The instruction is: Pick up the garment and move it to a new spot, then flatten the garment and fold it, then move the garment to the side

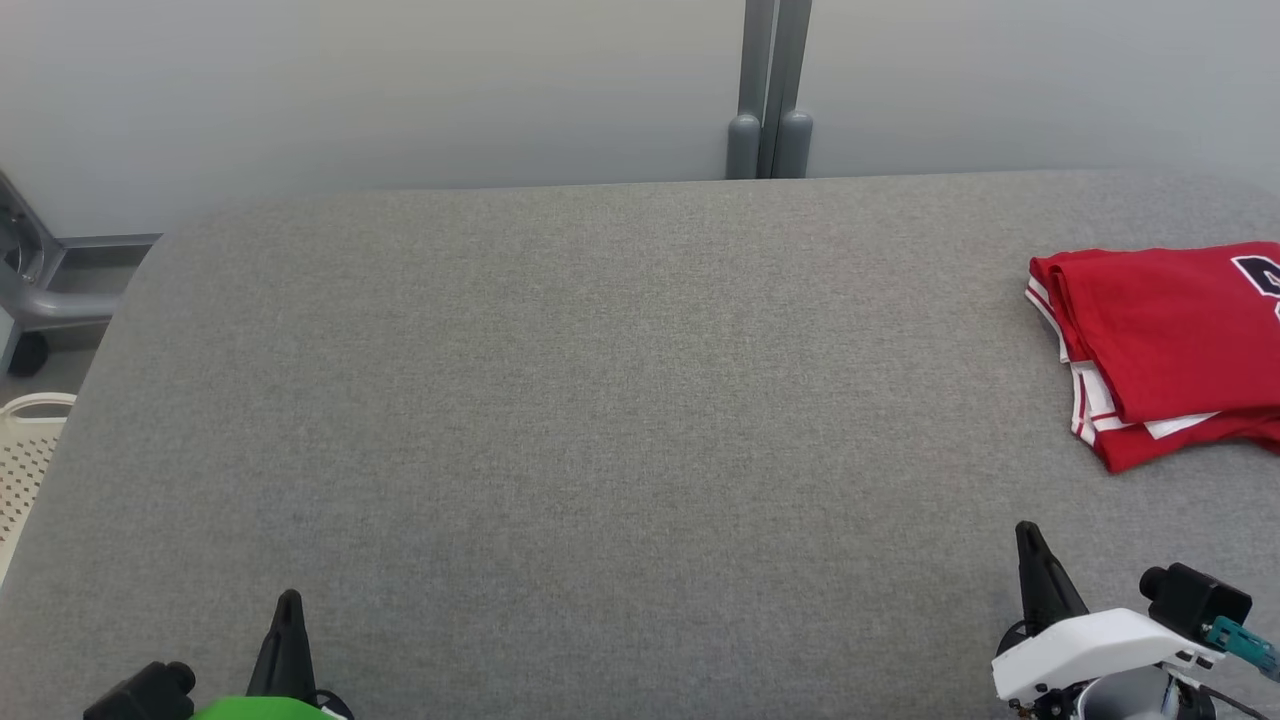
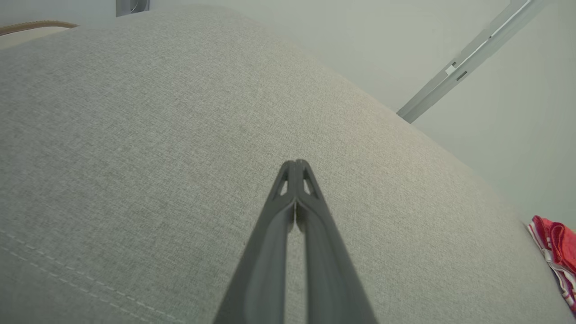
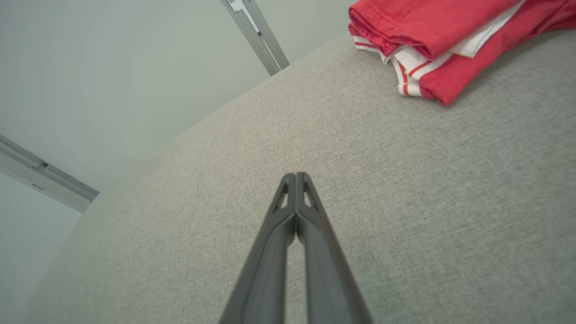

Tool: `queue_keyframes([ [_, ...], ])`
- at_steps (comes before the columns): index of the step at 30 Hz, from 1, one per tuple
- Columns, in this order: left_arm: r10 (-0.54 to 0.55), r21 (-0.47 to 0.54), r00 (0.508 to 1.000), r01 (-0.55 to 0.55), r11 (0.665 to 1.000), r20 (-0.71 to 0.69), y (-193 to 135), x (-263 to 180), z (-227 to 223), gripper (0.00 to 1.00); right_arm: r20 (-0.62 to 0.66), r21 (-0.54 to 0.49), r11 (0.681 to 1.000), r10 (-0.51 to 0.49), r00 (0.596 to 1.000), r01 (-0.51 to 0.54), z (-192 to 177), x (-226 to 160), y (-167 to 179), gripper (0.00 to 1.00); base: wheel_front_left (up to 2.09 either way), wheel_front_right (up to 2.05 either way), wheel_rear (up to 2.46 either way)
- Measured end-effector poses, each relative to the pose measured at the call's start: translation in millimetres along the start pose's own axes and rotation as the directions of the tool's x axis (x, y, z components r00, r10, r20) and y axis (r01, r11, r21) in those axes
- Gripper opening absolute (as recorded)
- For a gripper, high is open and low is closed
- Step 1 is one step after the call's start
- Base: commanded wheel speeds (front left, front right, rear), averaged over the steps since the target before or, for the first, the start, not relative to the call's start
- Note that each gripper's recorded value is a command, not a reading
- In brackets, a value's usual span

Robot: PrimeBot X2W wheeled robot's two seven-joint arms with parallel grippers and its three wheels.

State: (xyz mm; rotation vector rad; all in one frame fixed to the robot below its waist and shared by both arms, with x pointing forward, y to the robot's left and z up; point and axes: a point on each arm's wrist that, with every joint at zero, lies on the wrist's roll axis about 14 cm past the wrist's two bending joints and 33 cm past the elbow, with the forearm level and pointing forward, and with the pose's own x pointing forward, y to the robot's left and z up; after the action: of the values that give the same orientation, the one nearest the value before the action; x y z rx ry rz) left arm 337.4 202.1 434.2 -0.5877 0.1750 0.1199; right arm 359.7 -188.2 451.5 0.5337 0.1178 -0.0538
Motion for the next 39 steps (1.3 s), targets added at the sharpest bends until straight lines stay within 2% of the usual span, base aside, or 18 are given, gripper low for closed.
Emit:
queue_keyframes([
  [9, 0.0, -0.133, 1.0, 0.001, 0.991, 0.003, -3, 5, 6, 0.0, 0.015, 0.136, 0.991, -0.01, 1.0, 0.008, 7, 1, 0, 0.0, 0.0, 0.0, 0.0],
  [18, -0.009, -0.25, 1.0, 0.01, 0.968, 0.007, -7, 10, 12, 0.0, 0.025, 0.259, 0.966, -0.015, 1.0, 0.008, 12, 3, 1, 0.0, 0.0, 0.0, 0.0],
  [39, -0.046, -0.468, 0.999, 0.047, 0.882, 0.014, -17, 20, 25, 0.0, 0.048, 0.493, 0.87, -0.012, 0.999, -0.014, 24, 5, 4, 0.0, 0.0, 0.0, 0.0],
])
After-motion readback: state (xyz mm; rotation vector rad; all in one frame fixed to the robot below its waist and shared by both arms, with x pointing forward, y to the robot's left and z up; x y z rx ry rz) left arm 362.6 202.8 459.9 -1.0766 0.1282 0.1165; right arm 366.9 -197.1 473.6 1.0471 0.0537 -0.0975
